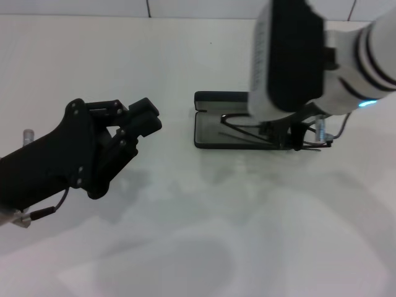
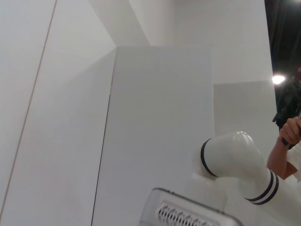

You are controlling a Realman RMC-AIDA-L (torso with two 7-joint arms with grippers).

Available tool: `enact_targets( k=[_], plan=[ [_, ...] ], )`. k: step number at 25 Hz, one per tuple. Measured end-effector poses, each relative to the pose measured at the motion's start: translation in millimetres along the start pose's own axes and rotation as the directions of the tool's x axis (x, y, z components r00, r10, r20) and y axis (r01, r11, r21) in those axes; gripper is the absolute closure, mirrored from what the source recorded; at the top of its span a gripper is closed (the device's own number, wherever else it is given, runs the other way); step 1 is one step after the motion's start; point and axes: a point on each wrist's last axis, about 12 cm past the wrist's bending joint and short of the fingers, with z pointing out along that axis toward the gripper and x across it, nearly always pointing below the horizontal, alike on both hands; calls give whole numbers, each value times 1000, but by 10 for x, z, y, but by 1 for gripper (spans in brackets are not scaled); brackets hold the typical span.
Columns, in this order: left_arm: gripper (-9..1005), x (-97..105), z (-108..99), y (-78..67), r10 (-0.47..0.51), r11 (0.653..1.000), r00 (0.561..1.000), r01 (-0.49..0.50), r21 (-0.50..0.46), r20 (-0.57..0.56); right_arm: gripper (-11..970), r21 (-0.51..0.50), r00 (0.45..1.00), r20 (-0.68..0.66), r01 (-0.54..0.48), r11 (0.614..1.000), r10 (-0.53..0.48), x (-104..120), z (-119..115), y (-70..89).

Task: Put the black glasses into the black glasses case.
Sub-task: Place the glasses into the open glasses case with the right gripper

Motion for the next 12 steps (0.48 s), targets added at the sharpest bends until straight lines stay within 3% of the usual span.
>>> enact_targets(
  k=[12],
  plan=[
    [880, 13, 27, -1, 14, 1000, 1000, -14, -8, 12, 841, 78, 984, -89, 162, 984, -155, -73, 443, 53]
  ],
)
